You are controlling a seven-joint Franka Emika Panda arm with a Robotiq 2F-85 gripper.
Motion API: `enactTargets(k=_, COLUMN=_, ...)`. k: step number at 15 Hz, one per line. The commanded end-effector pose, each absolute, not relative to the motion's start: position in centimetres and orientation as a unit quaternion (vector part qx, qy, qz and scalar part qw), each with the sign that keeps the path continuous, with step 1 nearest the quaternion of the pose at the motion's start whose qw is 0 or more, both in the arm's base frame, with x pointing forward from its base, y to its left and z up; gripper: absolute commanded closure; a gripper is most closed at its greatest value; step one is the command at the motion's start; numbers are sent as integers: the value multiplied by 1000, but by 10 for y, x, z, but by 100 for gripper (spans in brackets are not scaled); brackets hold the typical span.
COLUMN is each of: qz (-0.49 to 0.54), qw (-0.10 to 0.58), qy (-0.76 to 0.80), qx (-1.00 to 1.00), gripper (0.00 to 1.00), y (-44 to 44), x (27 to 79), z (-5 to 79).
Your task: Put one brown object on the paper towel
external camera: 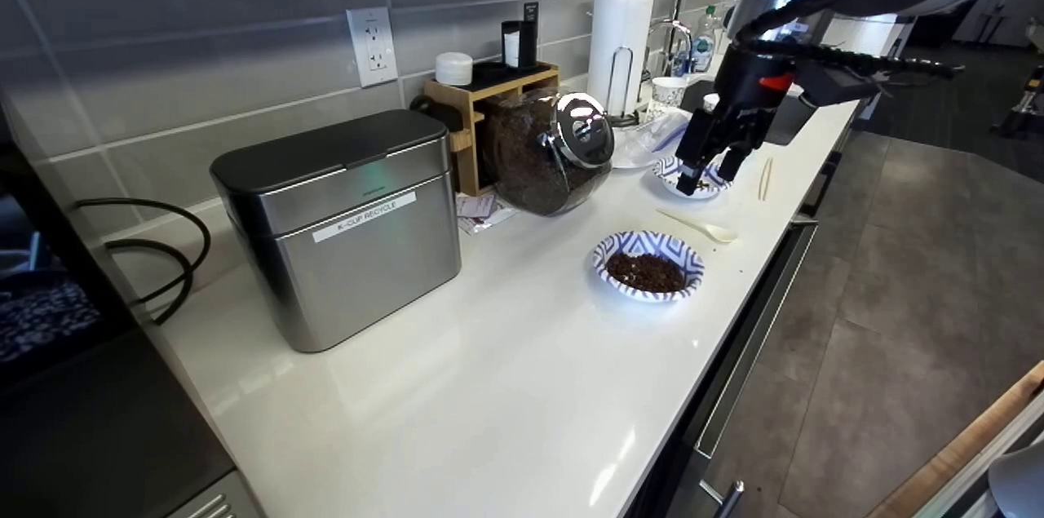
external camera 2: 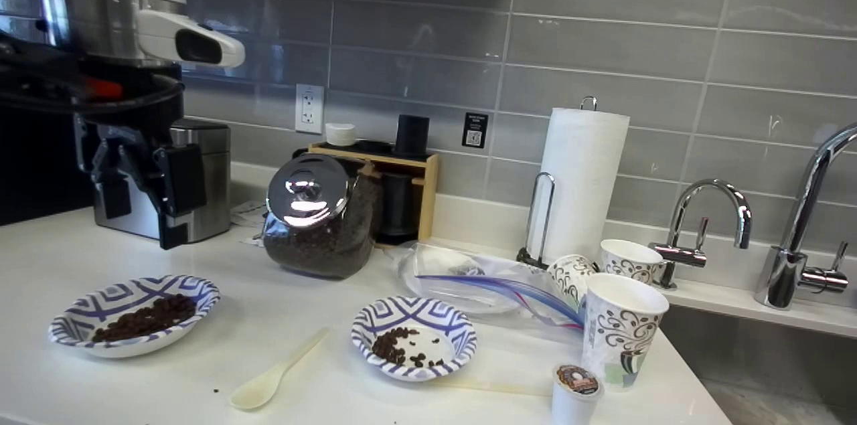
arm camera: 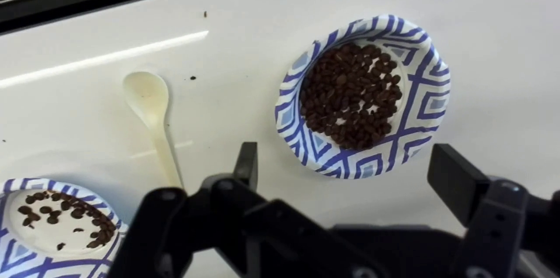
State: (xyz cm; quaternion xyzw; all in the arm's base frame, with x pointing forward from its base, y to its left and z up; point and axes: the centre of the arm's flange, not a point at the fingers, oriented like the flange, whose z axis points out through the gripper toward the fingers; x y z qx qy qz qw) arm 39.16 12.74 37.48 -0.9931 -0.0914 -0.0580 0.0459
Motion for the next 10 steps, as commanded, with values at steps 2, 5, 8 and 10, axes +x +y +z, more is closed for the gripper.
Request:
enactTargets(k=2, qz=-51, qw=47, qy=-92, qx=-993, gripper=0, y=131, x=396, z=369)
enactTargets(k=5, qz=-51, qw=48, qy=-92, qx=-993, gripper=0, y=132, x=398, z=370)
enactTargets(k=8, qz=-54, qw=55, qy=-77, qx=-994, gripper=0, y=147, x=402, z=359)
enactTargets(k=10, qz=-64, qw=48, qy=-76, qx=-994, gripper=0, y=156, x=402, z=353)
